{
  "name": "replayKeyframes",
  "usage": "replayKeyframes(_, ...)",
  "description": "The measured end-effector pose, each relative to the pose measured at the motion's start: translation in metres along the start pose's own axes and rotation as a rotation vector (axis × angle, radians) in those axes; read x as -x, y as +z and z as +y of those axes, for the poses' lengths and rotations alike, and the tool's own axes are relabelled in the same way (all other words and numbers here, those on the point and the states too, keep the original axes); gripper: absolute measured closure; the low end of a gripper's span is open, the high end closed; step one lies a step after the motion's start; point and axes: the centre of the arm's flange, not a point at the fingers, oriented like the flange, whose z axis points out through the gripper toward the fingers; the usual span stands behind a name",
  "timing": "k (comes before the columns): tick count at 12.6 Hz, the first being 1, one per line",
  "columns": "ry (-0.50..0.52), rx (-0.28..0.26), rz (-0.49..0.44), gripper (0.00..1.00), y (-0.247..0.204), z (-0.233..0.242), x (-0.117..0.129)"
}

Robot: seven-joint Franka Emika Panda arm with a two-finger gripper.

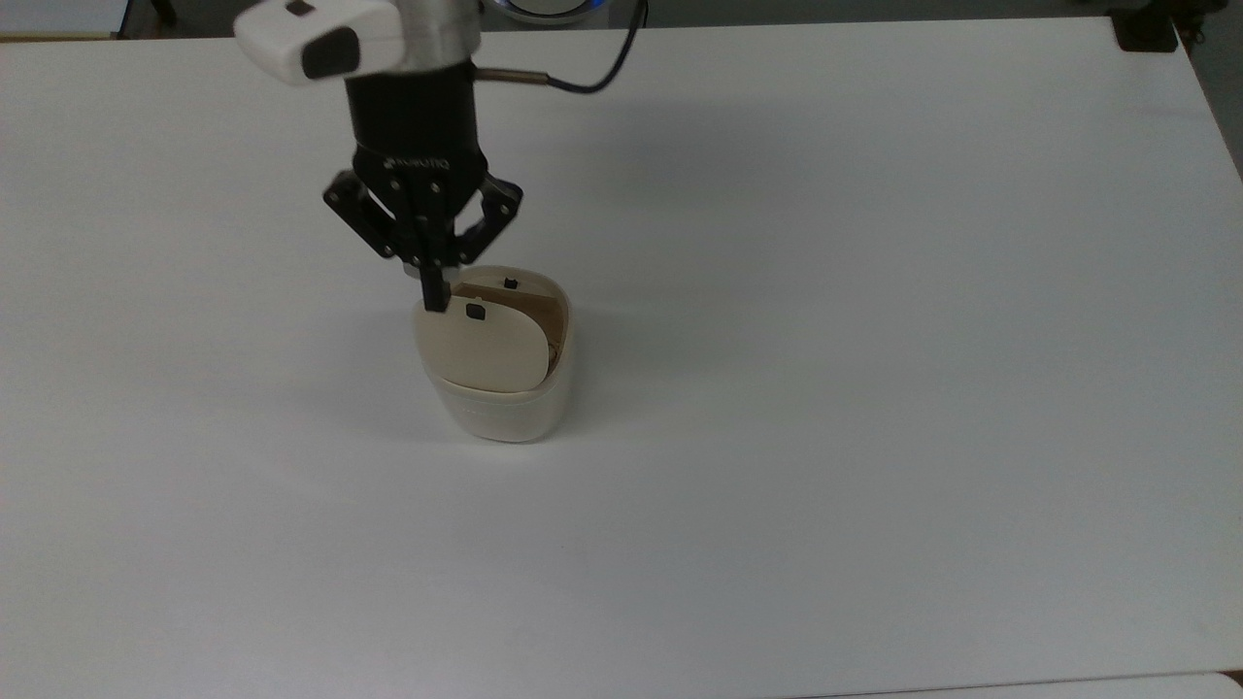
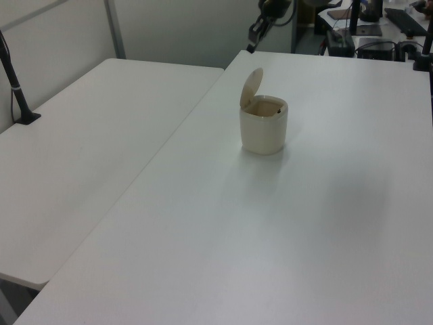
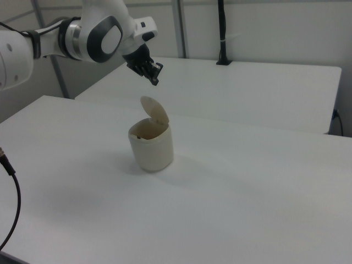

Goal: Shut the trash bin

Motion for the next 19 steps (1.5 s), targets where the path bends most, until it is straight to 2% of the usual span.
replayKeyframes(4,-0.020,0.005,-0.026,0.99,0.036,-0.016,0.000)
replayKeyframes(8,-0.048,0.009,-0.246,0.99,0.046,-0.015,0.023)
replayKeyframes(10,-0.061,0.009,-0.314,0.99,0.052,-0.015,0.033)
replayKeyframes(14,-0.087,0.016,-0.425,0.99,0.094,-0.023,0.068)
replayKeyframes(19,-0.102,0.021,-0.432,0.99,0.102,-0.026,0.074)
